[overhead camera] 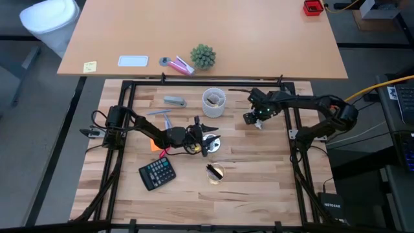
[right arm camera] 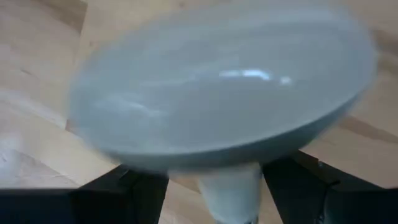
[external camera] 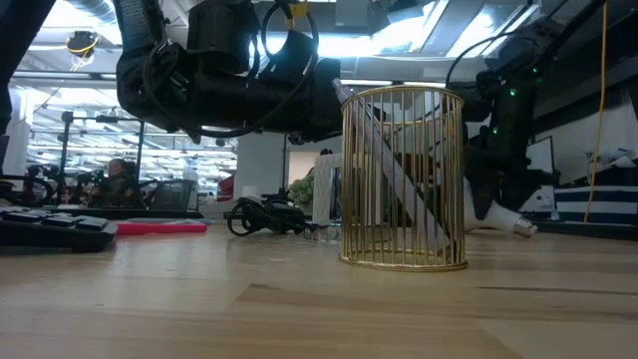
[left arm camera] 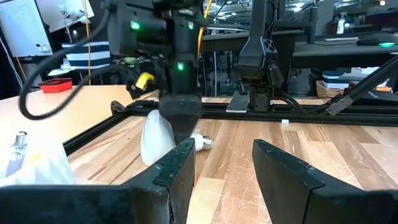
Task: Screw lightbulb
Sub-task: Insert the lightbulb into the lamp
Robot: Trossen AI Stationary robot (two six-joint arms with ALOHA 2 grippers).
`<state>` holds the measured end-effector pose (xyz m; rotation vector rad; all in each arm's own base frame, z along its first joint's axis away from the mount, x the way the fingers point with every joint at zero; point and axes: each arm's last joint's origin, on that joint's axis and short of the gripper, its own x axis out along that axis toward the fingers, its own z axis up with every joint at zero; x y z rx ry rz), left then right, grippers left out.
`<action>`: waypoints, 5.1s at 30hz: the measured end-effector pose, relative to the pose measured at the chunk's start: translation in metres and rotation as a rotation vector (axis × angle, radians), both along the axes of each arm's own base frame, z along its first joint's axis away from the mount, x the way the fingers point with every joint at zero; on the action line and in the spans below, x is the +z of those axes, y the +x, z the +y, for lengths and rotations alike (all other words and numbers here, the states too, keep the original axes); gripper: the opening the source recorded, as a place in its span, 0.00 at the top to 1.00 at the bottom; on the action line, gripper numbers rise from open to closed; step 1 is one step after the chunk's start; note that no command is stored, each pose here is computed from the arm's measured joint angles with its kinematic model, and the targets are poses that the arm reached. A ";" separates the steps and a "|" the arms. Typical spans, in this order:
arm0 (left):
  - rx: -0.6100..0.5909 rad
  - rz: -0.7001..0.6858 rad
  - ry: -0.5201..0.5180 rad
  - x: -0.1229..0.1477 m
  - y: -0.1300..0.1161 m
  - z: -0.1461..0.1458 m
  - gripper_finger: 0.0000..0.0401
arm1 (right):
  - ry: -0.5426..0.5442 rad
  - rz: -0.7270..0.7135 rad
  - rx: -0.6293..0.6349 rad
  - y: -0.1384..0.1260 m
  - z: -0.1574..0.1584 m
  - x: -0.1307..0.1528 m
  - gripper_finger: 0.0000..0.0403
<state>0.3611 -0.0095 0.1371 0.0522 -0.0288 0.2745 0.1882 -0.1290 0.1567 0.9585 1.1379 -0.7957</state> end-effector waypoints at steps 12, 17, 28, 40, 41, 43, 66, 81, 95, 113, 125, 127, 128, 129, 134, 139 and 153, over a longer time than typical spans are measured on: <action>0.001 -0.020 0.017 0.003 0.000 0.000 0.62 | -0.036 -0.044 0.043 -0.008 0.006 -0.022 0.56; 0.001 -0.078 0.014 0.009 -0.001 0.000 0.62 | -0.043 -0.040 0.073 -0.008 0.006 -0.022 0.62; 0.001 -0.130 0.009 0.014 -0.001 0.000 0.62 | -0.032 -0.076 0.142 -0.006 0.006 -0.022 0.62; 0.001 -0.131 0.007 0.014 -0.001 0.000 0.62 | -0.049 -0.077 0.144 -0.005 0.005 -0.022 0.60; 0.001 -0.131 0.007 0.014 -0.001 0.000 0.62 | -0.050 -0.077 0.147 -0.005 0.005 -0.022 0.60; 0.001 -0.131 0.007 0.014 -0.001 0.000 0.62 | -0.056 -0.079 0.161 -0.005 0.005 -0.022 0.60; 0.107 -0.243 0.135 0.078 -0.018 -0.007 0.62 | -0.440 -0.660 0.353 0.012 0.026 0.064 0.60; 0.139 0.135 -0.105 0.115 -0.067 -0.034 0.62 | -0.789 -1.049 0.710 0.067 0.101 0.067 0.60; 0.139 0.150 -0.169 0.108 -0.065 -0.037 0.62 | -0.938 -1.219 0.765 0.106 0.123 -0.003 0.60; 0.147 0.160 -0.216 0.105 -0.065 -0.036 0.62 | -0.906 -1.201 0.776 0.123 0.123 -0.058 0.60; 0.110 0.109 -0.229 0.102 -0.057 -0.038 0.62 | -0.905 -1.199 0.777 0.123 0.123 -0.061 0.60; 0.104 0.073 -0.206 0.104 -0.054 -0.038 0.62 | -0.905 -1.198 0.778 0.123 0.123 -0.061 0.60; 0.099 0.060 -0.186 0.105 -0.052 -0.038 0.62 | -0.905 -1.198 0.778 0.123 0.123 -0.061 0.60; 0.099 0.042 -0.173 0.105 -0.050 -0.037 0.62 | -0.904 -1.197 0.778 0.123 0.123 -0.061 0.60; 0.101 0.030 -0.154 0.097 -0.037 -0.028 0.62 | -0.903 -1.195 0.779 0.123 0.123 -0.062 0.60; 0.102 0.059 -0.173 0.086 -0.020 -0.020 0.62 | -0.903 -1.196 0.779 0.125 0.123 -0.062 0.60; 0.120 0.115 -0.200 0.074 -0.011 -0.017 0.62 | -0.899 -1.193 0.780 0.124 0.123 -0.062 0.60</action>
